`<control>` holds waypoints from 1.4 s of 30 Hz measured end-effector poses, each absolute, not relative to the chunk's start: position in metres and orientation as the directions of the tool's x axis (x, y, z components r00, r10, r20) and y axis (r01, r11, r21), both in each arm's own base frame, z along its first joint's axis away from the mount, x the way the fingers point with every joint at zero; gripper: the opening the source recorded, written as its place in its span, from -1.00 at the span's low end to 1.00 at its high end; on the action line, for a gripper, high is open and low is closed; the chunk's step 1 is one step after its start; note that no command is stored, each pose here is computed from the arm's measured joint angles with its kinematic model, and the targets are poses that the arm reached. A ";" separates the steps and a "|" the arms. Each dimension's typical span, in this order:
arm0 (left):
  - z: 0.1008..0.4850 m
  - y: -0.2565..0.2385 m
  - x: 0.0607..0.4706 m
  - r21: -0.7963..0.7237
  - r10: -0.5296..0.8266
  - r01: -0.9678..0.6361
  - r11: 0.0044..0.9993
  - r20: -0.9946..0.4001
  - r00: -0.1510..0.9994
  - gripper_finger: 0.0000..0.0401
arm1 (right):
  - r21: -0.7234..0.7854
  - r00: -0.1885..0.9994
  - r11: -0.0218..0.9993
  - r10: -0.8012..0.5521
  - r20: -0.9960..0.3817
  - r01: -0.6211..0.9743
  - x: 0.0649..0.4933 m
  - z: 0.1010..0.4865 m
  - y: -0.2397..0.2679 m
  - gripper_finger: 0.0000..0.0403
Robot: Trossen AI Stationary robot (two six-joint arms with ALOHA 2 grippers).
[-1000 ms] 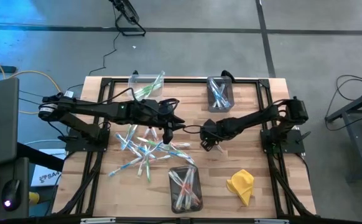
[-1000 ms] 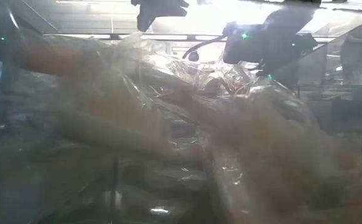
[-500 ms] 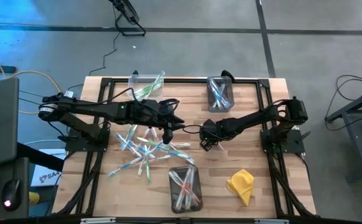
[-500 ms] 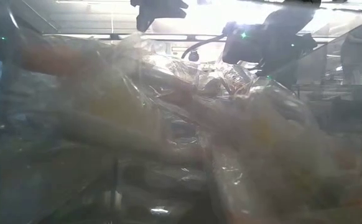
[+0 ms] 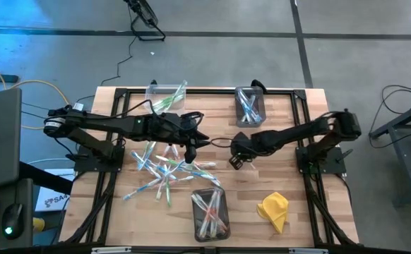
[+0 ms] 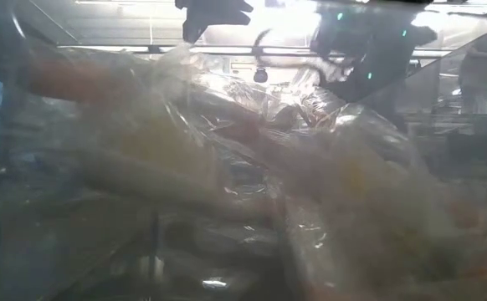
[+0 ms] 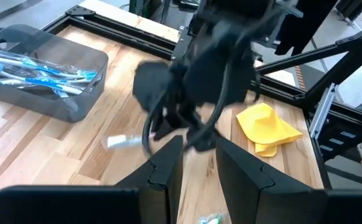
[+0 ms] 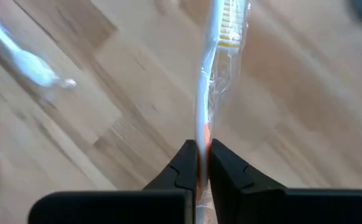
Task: Pick & Place Toothbrushes
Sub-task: Put the orange toothbrush into the bottom black bin
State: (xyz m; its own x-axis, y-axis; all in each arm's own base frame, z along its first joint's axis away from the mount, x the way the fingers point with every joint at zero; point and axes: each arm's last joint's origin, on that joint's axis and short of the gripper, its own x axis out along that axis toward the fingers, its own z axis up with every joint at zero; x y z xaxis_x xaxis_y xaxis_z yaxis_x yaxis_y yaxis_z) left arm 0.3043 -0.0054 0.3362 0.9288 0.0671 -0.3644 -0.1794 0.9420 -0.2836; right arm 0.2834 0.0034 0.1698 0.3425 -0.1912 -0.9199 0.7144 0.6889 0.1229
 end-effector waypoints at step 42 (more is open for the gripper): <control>0.376 -0.006 0.313 -0.317 0.062 -0.040 0.948 0.060 0.996 -0.54 | 0.340 0.990 0.940 0.023 -0.137 0.025 0.234 0.342 0.033 -0.93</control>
State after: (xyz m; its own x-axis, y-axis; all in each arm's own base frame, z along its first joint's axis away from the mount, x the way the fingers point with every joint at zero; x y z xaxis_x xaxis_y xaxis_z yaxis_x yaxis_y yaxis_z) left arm 0.3134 -0.0057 0.3757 0.9962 0.0621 0.0604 -0.0398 0.9476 -0.3171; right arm 0.2336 0.0329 0.3422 0.9903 0.0229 -0.1374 0.0254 0.9401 0.3400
